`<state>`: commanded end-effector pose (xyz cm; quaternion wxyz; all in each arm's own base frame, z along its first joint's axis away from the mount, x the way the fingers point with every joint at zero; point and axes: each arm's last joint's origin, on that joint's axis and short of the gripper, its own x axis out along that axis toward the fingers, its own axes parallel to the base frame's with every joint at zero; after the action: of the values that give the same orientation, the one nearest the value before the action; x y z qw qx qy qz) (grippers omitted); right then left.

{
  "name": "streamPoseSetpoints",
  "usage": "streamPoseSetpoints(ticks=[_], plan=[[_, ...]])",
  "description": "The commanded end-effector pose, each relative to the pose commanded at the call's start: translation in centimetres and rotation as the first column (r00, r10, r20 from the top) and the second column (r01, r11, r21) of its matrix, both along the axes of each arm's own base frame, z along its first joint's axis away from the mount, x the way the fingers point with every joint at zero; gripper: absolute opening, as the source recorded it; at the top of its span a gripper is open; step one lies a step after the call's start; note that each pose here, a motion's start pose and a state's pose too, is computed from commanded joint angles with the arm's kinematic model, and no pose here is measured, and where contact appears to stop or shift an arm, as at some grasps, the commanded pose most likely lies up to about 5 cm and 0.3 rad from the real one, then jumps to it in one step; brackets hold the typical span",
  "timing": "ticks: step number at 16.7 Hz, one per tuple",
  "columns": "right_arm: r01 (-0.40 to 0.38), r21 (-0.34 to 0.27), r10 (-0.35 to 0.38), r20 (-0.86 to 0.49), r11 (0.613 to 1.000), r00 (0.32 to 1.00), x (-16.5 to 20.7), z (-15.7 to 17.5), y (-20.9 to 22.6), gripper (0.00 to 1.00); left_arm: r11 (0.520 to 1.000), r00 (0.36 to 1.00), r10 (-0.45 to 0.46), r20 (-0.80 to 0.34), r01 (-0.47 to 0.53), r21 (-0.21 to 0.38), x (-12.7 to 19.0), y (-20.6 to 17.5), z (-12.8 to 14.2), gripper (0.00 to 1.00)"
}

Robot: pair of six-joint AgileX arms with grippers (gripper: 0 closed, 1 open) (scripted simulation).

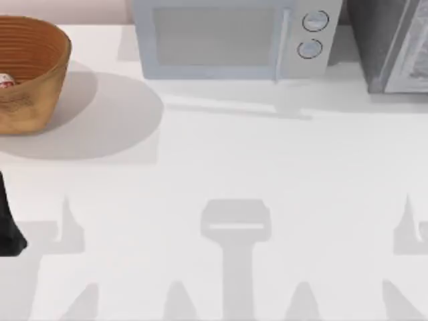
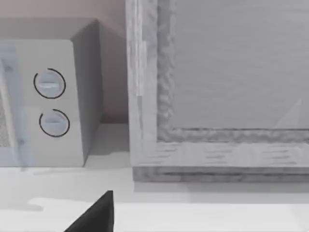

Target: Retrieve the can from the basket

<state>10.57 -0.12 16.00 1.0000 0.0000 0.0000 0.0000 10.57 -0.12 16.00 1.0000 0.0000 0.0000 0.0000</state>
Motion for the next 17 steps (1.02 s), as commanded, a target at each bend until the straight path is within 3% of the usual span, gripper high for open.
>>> streamPoseSetpoints(ticks=[4,8,13,17], plan=[[0.000,0.000,0.000,0.000,1.000,1.000,0.0,0.0,0.0,1.00,1.000,1.000,0.004,-0.030,-0.005,-0.001,0.1,0.0,0.2,1.00],[0.000,0.000,0.000,0.000,1.000,1.000,0.0,0.0,0.0,1.00,1.000,0.986,0.018,-0.164,-0.018,0.000,0.5,0.2,2.5,1.00],[0.000,0.000,0.000,0.000,1.000,1.000,0.0,0.0,0.0,1.00,1.000,0.937,0.018,-0.349,-0.018,0.003,3.3,0.6,9.4,1.00],[0.000,0.000,0.000,0.000,1.000,1.000,0.0,0.0,0.0,1.00,1.000,0.862,0.010,-0.507,-0.010,0.003,8.5,1.2,15.5,1.00]])
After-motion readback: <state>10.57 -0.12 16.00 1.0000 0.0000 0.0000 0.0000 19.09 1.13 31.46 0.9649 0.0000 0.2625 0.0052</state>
